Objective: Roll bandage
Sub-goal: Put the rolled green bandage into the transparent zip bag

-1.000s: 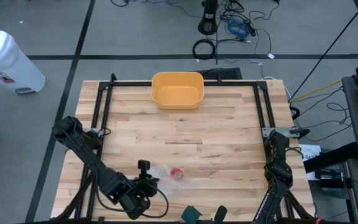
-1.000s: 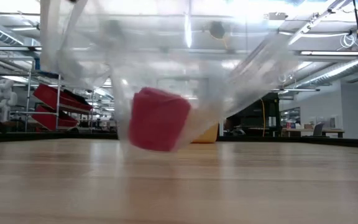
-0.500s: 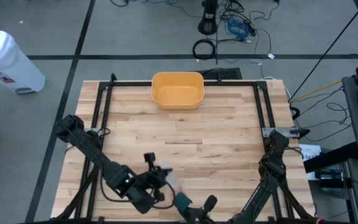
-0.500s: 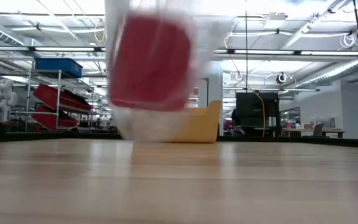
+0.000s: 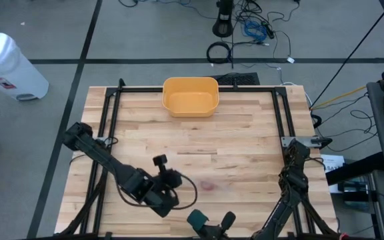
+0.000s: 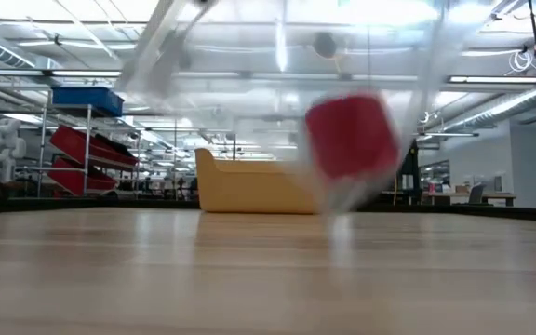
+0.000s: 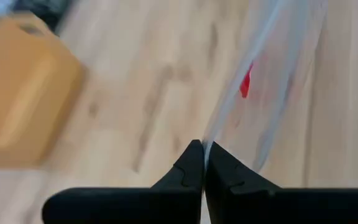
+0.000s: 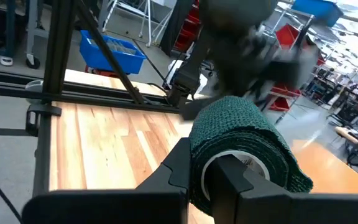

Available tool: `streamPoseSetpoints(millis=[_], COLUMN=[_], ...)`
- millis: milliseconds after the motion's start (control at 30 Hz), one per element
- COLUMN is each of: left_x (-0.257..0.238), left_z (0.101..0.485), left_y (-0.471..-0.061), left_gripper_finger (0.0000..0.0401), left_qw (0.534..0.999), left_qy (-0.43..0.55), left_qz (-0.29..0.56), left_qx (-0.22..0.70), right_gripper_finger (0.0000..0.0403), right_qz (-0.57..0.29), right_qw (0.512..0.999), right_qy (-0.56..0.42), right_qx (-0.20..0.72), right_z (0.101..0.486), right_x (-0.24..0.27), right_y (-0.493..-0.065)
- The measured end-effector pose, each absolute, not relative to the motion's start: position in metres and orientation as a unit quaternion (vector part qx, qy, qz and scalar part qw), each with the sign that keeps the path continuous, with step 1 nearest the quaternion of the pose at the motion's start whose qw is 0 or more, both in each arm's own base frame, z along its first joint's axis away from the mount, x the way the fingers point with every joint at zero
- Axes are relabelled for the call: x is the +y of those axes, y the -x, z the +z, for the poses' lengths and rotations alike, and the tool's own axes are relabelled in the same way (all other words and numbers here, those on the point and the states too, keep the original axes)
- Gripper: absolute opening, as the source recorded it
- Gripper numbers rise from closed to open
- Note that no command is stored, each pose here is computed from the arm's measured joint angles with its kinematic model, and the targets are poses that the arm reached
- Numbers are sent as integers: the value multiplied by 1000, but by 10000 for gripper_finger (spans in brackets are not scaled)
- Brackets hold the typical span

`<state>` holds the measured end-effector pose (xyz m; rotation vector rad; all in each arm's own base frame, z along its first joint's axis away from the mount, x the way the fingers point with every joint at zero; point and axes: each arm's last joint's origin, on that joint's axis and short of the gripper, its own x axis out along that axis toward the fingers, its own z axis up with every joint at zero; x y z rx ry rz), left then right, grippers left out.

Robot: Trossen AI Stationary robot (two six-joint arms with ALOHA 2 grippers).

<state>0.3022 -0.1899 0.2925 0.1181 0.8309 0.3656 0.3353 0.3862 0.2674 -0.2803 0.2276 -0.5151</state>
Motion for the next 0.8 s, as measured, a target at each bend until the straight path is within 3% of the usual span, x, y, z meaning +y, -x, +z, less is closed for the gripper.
streamPoseSetpoints(millis=[200,367,600,800], left_x=[-202,-213,-223,-233], left_z=[245,220,221,227], left_y=[-312,-319,-313,-308], left_gripper_finger=[27,71,142,155], left_qw=[866,859,865,869], left_qy=[-78,-89,-114,-195], left_qz=[160,157,141,115], left_qx=[467,479,469,441], right_gripper_finger=[22,22,22,22], right_qz=[-243,-234,-222,-208], right_qw=[952,955,957,959], right_qy=[145,147,149,157], right_qx=[113,112,111,110], right_z=[267,267,267,266], right_x=[392,399,407,415], right_y=[-327,-319,-309,-297])
